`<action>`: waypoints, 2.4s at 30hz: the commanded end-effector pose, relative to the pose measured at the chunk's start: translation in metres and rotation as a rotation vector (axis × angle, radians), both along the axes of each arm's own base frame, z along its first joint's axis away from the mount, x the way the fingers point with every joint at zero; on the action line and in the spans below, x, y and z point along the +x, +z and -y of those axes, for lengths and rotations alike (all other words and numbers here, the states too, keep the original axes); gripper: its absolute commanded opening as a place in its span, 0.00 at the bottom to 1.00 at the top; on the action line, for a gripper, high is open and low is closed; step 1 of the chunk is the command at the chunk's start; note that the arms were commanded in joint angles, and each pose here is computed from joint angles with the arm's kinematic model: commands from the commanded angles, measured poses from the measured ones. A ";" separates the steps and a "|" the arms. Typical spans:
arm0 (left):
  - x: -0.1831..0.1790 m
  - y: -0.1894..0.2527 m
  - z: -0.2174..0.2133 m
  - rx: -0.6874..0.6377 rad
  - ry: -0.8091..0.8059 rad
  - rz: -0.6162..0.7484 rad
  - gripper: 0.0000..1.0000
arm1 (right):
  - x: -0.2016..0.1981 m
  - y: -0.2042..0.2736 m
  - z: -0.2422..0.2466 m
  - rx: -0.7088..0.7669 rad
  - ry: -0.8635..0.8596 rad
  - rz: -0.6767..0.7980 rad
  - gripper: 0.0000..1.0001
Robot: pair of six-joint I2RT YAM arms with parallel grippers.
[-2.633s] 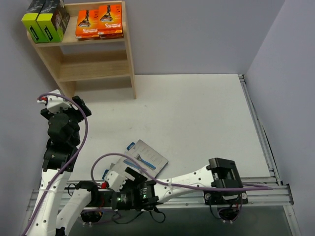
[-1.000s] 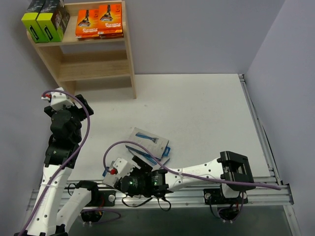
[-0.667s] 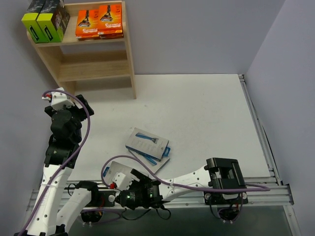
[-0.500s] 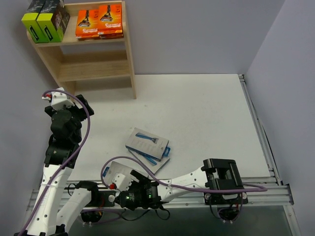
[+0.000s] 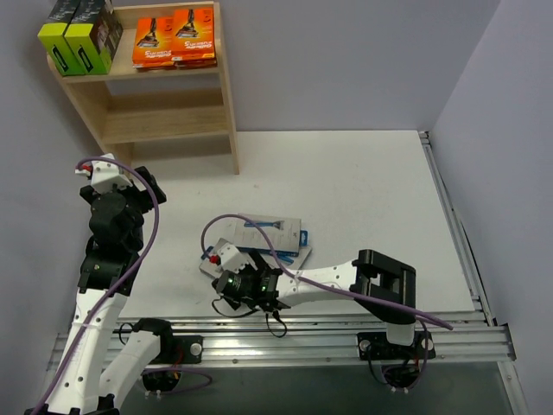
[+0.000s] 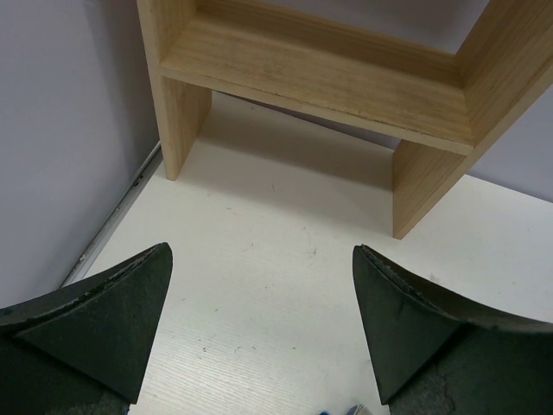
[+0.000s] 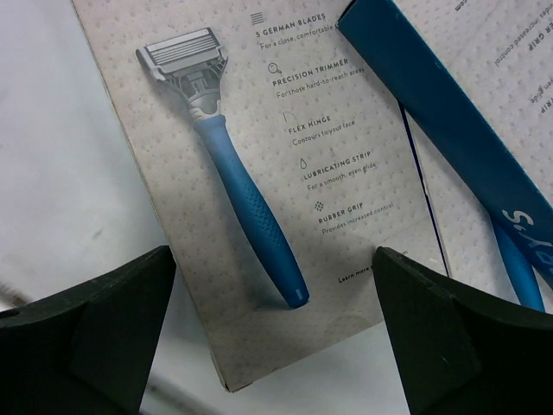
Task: Place and organize the shaving razors onto the shelf
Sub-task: Grab a shaving razor with the right arm
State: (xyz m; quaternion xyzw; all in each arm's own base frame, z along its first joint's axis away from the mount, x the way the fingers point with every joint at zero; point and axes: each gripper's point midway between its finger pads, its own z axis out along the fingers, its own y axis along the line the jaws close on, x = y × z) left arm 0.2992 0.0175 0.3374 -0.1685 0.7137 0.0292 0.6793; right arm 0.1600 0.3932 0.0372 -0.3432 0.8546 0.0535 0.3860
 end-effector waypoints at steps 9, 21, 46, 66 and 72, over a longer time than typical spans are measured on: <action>0.002 0.010 0.004 -0.007 -0.022 0.026 0.94 | 0.056 0.045 -0.001 0.128 -0.071 0.001 0.93; 0.004 0.007 0.009 0.001 -0.047 0.021 0.94 | 0.137 0.126 0.092 0.595 -0.337 -0.068 0.89; 0.011 -0.002 0.022 0.006 -0.096 -0.009 0.94 | 0.178 0.058 0.192 0.892 -0.550 -0.284 0.99; 0.015 -0.006 0.025 0.019 -0.110 -0.022 0.95 | 0.193 0.034 0.154 0.911 -0.335 -0.400 0.93; 0.014 -0.007 0.025 0.019 -0.113 -0.024 0.95 | 0.190 0.039 0.143 0.964 -0.279 -0.427 0.87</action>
